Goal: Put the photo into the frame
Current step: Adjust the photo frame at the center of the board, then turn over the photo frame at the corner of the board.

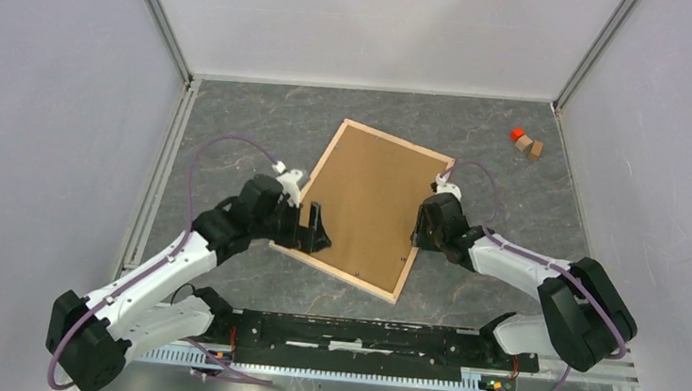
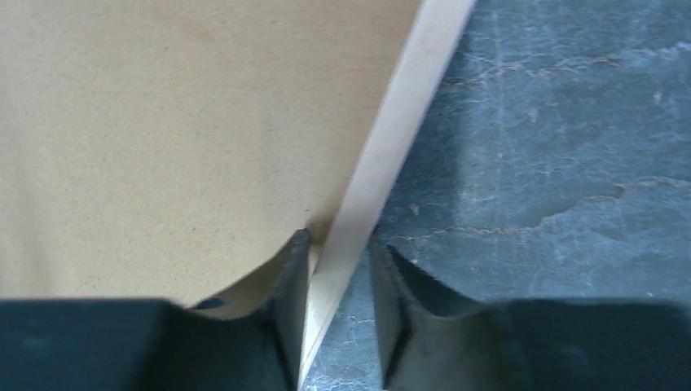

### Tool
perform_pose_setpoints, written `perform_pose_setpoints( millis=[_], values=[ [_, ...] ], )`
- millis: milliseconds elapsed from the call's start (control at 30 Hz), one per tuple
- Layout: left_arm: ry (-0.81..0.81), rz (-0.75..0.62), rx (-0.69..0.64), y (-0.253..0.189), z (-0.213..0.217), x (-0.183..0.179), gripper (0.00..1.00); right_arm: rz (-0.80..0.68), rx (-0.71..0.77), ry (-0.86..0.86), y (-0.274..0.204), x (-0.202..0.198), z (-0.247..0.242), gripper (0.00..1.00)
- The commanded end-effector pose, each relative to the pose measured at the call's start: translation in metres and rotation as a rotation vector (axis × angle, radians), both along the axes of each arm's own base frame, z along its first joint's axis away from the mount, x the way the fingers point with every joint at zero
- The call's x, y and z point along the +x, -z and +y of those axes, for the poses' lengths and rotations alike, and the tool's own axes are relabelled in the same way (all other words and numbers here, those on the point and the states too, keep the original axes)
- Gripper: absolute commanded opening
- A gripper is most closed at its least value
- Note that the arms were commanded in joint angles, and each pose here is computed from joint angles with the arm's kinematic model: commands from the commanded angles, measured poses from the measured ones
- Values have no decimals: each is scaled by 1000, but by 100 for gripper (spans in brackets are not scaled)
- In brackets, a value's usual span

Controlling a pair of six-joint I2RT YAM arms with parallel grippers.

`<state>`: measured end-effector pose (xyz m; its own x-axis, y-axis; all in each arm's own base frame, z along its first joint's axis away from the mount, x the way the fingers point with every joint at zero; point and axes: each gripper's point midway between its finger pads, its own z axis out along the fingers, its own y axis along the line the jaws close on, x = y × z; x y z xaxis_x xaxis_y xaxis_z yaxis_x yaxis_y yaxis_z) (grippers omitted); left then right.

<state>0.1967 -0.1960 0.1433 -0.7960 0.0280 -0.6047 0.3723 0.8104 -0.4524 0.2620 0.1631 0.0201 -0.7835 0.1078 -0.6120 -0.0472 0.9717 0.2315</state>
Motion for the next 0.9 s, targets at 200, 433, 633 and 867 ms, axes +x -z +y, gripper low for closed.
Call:
perform_pose_setpoints(
  millis=[200,433,633,867],
  values=[
    [232,-182,-58,19,-80,-64,97,186,-89,159,7,-26,-25,0],
    [368,-415,161,22,-118,-94,98,140,40,218,-32,-26,-16,0],
    [550,-614,390,32,-160,-127,100,87,124,267,-55,-22,-13,0],
    [540,-823,690,51,-183,-123,100,108,160,269,-63,-22,-6,0]
  ],
)
